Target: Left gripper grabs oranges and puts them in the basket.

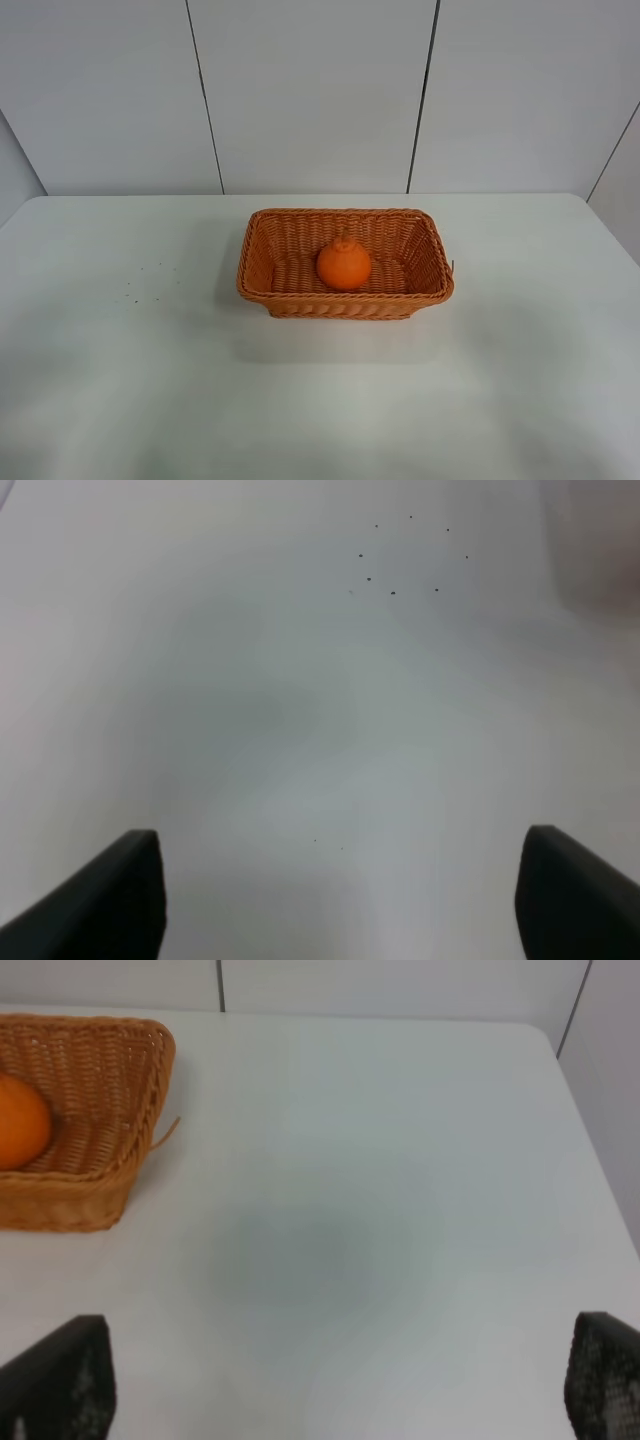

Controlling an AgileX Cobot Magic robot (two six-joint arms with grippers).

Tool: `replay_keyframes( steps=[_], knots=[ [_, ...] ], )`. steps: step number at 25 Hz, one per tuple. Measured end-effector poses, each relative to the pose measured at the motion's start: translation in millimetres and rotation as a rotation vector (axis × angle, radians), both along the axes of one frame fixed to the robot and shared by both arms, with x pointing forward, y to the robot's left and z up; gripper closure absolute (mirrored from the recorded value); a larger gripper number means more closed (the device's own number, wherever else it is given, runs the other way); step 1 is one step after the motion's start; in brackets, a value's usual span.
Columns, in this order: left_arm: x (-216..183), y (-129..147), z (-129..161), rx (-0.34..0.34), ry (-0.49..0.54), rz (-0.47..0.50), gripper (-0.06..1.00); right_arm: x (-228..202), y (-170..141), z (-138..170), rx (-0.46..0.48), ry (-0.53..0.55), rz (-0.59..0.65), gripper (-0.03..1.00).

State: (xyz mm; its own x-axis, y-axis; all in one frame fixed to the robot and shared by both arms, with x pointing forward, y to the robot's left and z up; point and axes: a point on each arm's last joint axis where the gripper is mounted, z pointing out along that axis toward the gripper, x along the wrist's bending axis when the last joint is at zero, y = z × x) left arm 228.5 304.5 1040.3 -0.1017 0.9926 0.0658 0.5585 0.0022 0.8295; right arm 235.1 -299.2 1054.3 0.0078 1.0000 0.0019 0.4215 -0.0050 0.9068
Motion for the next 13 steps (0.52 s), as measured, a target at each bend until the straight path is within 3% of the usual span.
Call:
replay_keyframes(
  steps=[13],
  knots=[
    [0.2, 0.2, 0.4, 0.0, -0.005, 0.003, 0.12, 0.0, 0.0, 0.0, 0.0, 0.0, 0.0, 0.27]
  ],
)
